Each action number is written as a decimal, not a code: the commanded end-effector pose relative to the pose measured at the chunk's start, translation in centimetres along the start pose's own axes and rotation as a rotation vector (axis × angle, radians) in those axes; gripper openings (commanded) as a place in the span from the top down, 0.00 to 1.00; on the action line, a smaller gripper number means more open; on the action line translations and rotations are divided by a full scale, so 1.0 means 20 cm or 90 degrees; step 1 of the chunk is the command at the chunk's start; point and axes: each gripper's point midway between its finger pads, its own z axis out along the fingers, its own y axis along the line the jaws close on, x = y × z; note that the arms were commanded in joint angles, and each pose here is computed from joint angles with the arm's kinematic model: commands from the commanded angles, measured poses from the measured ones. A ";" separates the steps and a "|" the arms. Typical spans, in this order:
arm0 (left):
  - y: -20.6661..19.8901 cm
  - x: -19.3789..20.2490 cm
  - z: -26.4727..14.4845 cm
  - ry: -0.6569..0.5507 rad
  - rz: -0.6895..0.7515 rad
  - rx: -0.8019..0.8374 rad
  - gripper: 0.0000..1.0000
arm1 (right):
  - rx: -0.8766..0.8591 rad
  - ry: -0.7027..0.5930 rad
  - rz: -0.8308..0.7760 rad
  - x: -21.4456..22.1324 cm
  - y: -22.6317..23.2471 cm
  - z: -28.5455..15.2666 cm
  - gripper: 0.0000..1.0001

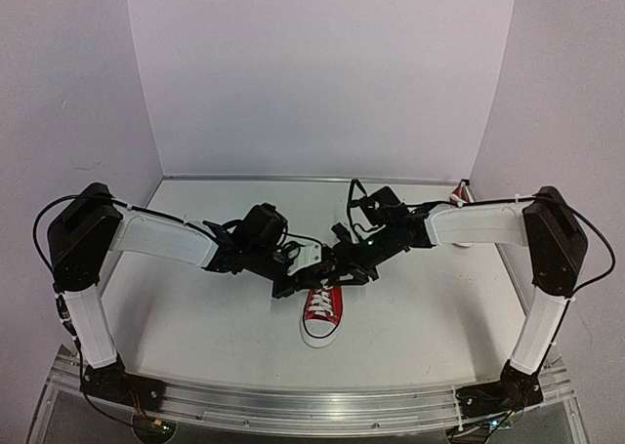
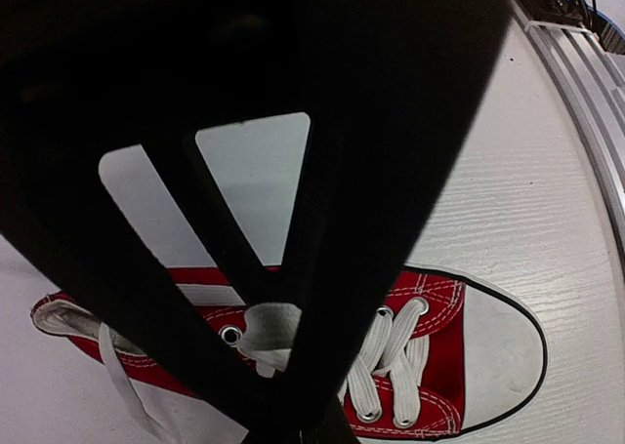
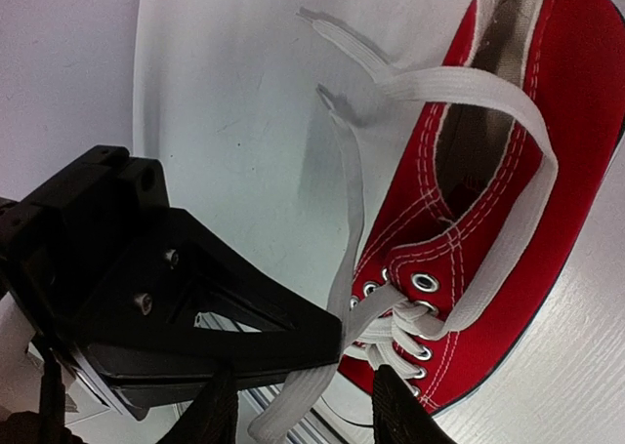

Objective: Tie the shoes

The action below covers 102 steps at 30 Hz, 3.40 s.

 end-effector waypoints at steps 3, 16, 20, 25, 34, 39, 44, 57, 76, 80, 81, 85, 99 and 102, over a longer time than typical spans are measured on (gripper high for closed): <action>0.05 -0.13 -0.04 -0.035 0.012 -0.015 1.00 | -0.008 -0.037 -0.006 -0.10 0.05 -0.01 0.71; 0.14 -0.12 -0.08 -0.012 -0.031 -0.030 0.81 | -0.007 -0.025 -0.006 -0.08 0.05 0.01 1.00; 0.30 -0.05 -0.27 -0.005 -0.101 -0.050 0.63 | 0.000 -0.034 -0.008 -0.09 0.05 0.00 1.00; 0.43 0.15 -0.37 0.057 -0.142 -0.076 0.56 | 0.004 -0.038 -0.009 -0.10 0.05 -0.01 1.00; 0.42 0.42 -0.20 0.162 -0.177 -0.026 0.50 | 0.010 -0.044 -0.008 -0.11 0.05 -0.01 1.00; 0.49 0.53 -0.14 0.214 -0.175 -0.053 0.52 | 0.014 -0.040 -0.005 -0.10 0.04 -0.01 1.00; 0.52 0.62 -0.11 0.267 -0.157 -0.075 0.56 | 0.018 -0.038 -0.002 -0.10 0.03 0.00 1.00; 0.48 0.73 -0.15 0.350 -0.205 -0.088 1.00 | 0.040 -0.038 -0.006 -0.11 -0.01 0.01 1.00; -0.19 0.35 -0.81 0.303 -0.442 -0.185 1.00 | 0.080 -0.080 0.015 -0.17 -0.04 -0.03 1.00; -0.36 0.22 -0.88 0.273 -0.423 -0.184 1.00 | 0.085 -0.086 0.019 -0.19 -0.04 -0.03 1.00; -0.39 0.16 -0.89 0.256 -0.409 -0.178 1.00 | 0.085 -0.088 0.019 -0.19 -0.04 -0.03 1.00; -0.50 0.07 -0.87 0.256 -0.376 -0.109 1.00 | 0.085 -0.094 0.016 -0.22 -0.03 -0.04 1.00; -0.54 -0.67 0.01 0.026 -0.036 0.129 1.00 | 0.014 -0.033 -0.075 -0.21 0.08 -0.02 1.00; -0.57 -0.78 0.17 0.020 0.041 0.176 1.00 | -0.003 -0.026 -0.107 -0.22 0.11 -0.02 1.00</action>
